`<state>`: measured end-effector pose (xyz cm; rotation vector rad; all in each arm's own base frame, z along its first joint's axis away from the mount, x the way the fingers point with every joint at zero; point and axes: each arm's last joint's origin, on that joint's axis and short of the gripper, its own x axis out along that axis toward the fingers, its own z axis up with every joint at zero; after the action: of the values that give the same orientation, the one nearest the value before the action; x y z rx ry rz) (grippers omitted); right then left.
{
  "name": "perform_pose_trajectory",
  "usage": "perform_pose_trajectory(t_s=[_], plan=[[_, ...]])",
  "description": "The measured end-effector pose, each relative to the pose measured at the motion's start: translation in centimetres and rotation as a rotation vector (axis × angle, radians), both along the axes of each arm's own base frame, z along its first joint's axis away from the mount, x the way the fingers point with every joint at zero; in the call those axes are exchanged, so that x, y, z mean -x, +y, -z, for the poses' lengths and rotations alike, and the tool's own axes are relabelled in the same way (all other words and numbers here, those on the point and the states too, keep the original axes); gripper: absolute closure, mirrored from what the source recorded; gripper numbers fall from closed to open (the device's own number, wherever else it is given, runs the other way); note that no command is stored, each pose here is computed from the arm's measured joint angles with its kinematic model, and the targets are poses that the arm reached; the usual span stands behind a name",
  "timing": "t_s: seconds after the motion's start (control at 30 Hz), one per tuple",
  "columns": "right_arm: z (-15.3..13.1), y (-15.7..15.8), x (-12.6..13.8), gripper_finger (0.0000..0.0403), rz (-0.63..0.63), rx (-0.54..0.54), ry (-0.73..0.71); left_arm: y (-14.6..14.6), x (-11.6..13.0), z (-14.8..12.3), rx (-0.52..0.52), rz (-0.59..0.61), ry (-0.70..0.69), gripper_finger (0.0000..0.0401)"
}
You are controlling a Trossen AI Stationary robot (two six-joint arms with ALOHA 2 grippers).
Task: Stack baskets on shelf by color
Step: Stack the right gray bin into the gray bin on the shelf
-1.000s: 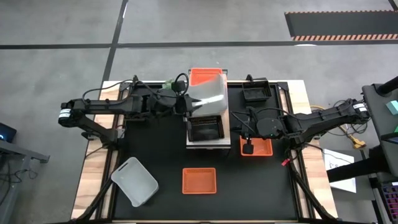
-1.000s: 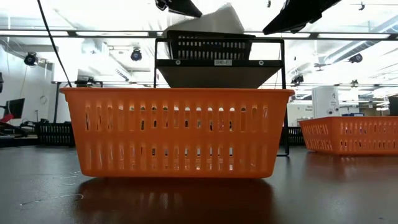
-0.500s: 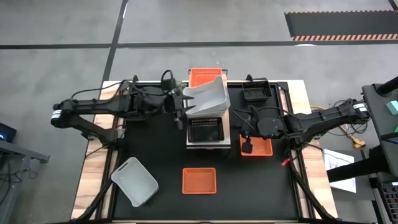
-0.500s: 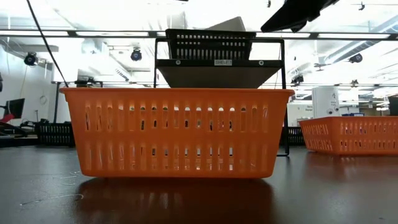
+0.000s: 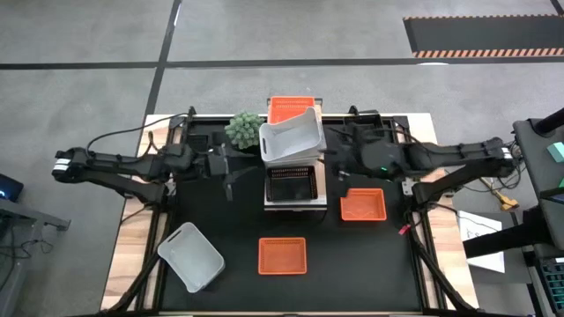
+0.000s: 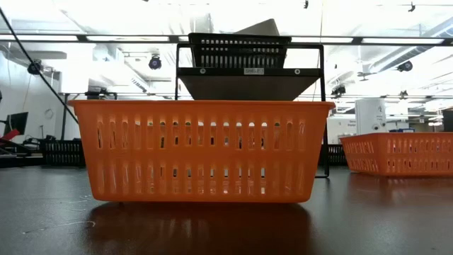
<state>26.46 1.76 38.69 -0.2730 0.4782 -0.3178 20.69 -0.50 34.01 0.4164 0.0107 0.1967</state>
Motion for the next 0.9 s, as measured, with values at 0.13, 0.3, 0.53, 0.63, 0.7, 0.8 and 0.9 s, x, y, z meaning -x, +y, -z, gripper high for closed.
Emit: perform_pose_trajectory(t_s=[0.13,0.3,0.53,0.63,0.7,0.8,0.9], plan=[[-1.2,-1.4,-3.3,0.0253,0.010,0.086,0.163,0.0,0.8,1.0,-0.030,-0.003,-0.068,0.0283],[-2.0,-3.1,-6.7,0.0222,0.022,0.142,0.329,0.1,1.7,1.1,-0.037,-0.006,-0.116,0.0283],[-1.8,-4.6,-9.7,0.0216,-0.008,0.063,0.511,0.2,2.1,2.0,-0.049,-0.033,-0.067,0.0283],[-1.7,-5.1,-10.5,0.0216,-0.011,0.016,0.554,0.4,1.8,2.7,-0.054,-0.091,0.001,0.0283],[-1.6,-5.4,-10.8,0.0216,0.003,0.003,0.576,0.6,1.6,3.3,-0.076,-0.147,0.063,0.0283],[-1.6,-5.8,-11.1,0.0216,0.019,-0.015,0.602,1.2,1.2,4.4,-0.096,-0.207,0.162,0.0283],[-1.5,-6.2,-11.4,0.0223,0.012,-0.041,0.615,1.9,0.7,5.1,-0.099,-0.240,0.218,0.0283]])
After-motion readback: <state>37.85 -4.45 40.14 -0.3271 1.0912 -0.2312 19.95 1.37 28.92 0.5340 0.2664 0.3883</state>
